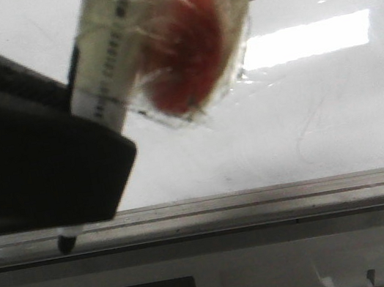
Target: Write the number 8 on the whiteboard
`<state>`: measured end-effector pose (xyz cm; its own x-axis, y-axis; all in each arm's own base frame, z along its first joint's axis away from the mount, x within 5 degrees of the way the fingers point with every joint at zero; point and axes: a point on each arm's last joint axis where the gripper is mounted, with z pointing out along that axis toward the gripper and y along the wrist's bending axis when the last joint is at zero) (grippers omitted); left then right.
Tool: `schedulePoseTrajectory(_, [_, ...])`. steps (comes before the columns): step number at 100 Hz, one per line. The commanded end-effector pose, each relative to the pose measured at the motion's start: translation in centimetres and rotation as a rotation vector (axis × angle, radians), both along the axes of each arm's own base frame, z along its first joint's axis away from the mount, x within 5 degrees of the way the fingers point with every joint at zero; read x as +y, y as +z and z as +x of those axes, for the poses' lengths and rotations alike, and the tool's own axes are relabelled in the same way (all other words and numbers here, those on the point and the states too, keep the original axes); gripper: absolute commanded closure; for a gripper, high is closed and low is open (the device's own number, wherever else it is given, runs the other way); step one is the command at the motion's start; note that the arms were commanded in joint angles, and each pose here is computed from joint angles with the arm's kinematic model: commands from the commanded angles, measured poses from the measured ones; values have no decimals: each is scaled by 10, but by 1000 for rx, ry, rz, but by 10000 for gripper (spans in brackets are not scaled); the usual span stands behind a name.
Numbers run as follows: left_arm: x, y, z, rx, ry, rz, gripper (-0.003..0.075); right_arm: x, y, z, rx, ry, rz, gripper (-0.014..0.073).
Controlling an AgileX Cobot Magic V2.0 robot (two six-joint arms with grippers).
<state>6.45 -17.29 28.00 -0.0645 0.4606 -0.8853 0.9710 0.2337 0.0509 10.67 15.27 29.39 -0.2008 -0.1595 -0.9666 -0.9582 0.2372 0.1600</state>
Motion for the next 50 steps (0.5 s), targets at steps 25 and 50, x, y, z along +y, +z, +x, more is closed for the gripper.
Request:
schedulePoseTrajectory(25, [-2,16,2,-32,31,-82,741,4,14,0,-29,36,72,660])
schedulePoseTrajectory(50, [0,17,2,-32,33,-92,671,1,16,0,-101,9,59,655])
